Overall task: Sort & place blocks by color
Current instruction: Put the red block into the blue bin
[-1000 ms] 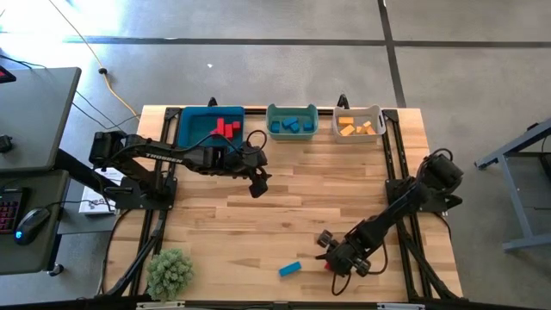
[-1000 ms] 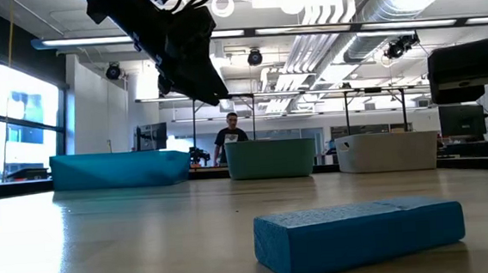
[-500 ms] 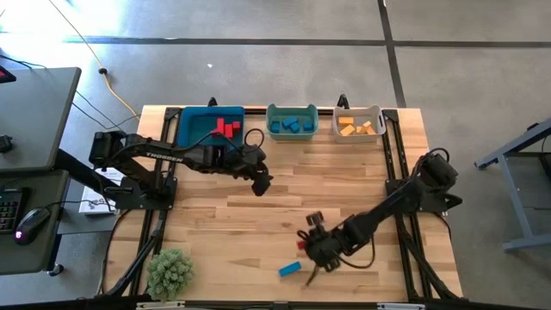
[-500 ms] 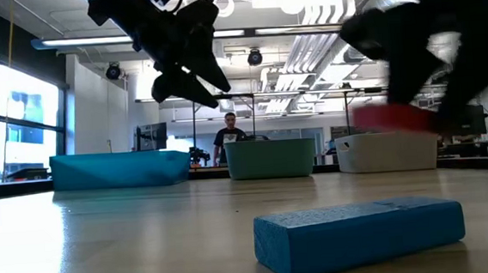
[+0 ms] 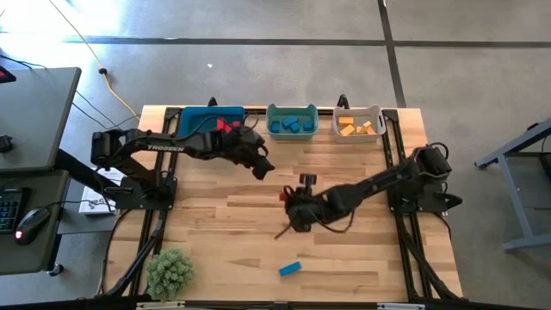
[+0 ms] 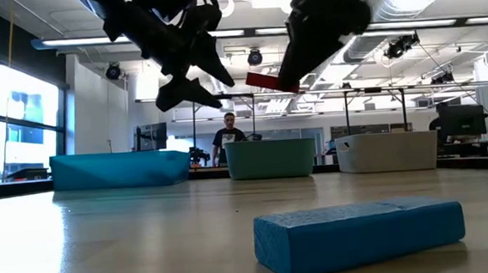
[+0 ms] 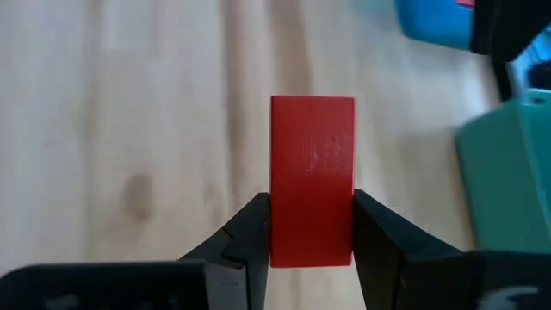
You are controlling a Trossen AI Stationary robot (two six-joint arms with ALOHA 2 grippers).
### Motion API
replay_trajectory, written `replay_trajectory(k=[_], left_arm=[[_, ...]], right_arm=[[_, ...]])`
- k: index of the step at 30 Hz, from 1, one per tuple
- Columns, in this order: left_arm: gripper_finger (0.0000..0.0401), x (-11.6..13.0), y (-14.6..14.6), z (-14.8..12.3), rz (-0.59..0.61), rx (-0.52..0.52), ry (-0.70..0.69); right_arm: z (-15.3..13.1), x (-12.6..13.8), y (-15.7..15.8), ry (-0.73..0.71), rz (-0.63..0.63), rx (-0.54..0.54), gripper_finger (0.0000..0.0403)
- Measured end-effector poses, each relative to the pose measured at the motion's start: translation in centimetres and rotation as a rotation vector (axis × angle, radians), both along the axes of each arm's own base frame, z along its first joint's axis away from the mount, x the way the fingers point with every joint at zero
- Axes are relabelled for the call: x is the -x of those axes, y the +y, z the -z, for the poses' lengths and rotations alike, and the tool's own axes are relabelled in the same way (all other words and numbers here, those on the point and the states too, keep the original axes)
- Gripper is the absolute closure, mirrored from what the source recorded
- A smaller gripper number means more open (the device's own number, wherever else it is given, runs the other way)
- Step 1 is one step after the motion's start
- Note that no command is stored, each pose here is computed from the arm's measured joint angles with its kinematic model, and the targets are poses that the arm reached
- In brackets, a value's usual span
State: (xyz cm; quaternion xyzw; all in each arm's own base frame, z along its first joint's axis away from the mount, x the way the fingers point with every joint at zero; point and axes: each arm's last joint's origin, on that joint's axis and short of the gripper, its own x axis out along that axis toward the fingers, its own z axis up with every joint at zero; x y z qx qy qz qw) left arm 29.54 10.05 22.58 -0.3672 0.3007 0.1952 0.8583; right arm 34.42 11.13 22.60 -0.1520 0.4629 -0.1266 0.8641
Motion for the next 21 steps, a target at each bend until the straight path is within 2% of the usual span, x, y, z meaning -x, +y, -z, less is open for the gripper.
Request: replay_trajectory(k=[10, 17, 21], left_arm=[[0.0188, 0.6, 2.4, -0.4, -0.016, 0.035, -0.071], [0.0188, 1.2, 3.6, -0.5, -0.032, 0.055, -0.087], [0.0188, 1.4, 4.1, -0.5, 0.003, 0.116, -0.111]], right_arm=[[-0.3, -1.3, -5.0, -0.007, 0.140, 0.055, 0.0297], [-0.5, -2.1, -8.0, 0.016, 0.109, 0.123, 0.0297], [-0.7, -2.5, -9.9, 0.025, 0.083, 0.158, 0.0297]])
